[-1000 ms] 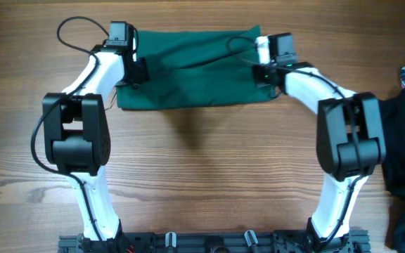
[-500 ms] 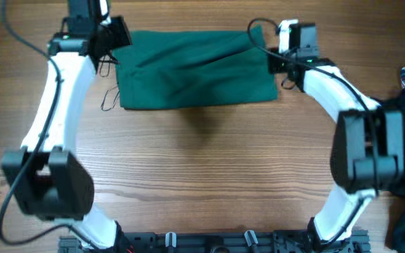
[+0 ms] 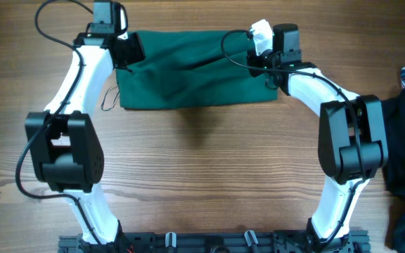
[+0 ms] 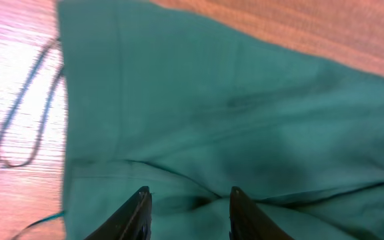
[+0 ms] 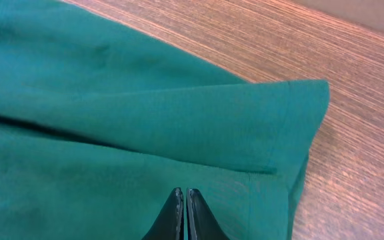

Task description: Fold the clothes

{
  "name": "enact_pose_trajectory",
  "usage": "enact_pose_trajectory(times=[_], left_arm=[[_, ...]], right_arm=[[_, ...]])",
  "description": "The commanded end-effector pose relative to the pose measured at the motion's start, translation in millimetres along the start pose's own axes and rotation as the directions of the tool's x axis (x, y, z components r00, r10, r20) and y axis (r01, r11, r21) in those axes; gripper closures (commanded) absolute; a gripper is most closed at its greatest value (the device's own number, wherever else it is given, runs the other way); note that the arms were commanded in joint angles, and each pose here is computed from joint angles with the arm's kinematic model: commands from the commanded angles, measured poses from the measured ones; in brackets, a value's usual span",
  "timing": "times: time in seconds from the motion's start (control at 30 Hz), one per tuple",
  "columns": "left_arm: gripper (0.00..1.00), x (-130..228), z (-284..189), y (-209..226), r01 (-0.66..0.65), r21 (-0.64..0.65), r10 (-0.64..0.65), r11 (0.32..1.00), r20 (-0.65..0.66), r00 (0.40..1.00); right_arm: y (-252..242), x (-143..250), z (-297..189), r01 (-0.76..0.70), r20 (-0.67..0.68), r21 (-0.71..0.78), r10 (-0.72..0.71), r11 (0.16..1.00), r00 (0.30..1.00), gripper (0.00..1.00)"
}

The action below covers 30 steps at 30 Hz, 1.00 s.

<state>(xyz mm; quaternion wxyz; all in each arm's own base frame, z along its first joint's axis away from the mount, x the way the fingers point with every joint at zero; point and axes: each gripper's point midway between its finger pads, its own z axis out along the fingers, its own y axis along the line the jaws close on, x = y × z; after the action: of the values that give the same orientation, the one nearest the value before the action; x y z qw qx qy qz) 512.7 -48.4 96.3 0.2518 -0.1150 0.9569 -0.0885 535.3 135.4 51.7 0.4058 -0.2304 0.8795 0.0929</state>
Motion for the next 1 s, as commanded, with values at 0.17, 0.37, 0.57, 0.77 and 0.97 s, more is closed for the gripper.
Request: enact_pose_trajectory(times=[0.17, 0.37, 0.57, 0.77, 0.97], left_arm=[[0.63, 35.7, 47.5, 4.0, 0.000, -0.022, -0.003, 1.000, -0.118, 0.993], [0.62, 35.8, 47.5, 4.0, 0.000, -0.022, -0.003, 1.000, -0.119, 0.993], [0.61, 35.7, 47.3, 3.9, 0.000, -0.022, -0.002, 1.000, -0.118, 0.993], [0.59, 28.7, 42.3, 1.1, -0.001, -0.014, 0.000, 1.000, -0.096, 0.995], [0.34, -61.7, -33.9, -35.9, -0.024, 0.070, 0.014, 0.997, 0.149, 0.989]], right_arm=[[-5.7, 8.3, 17.7, 0.030, 0.011, 0.031, -0.031, 0.999, 0.999, 0.96], [3.8, 65.9, 34.8, -0.007, -0.154, -0.010, 0.006, 1.000, 0.988, 0.96], [15.3, 140.2, 9.9, -0.199, -0.458, 0.062, 0.205, 0.978, 0.865, 0.96], [22.1, 148.9, -11.8, -0.223, -0.538, 0.065, 0.222, 0.973, 0.813, 0.96], [-10.8, -44.3, -66.8, -0.169, -0.122, 0.087, 0.179, 0.982, 0.976, 0.30]])
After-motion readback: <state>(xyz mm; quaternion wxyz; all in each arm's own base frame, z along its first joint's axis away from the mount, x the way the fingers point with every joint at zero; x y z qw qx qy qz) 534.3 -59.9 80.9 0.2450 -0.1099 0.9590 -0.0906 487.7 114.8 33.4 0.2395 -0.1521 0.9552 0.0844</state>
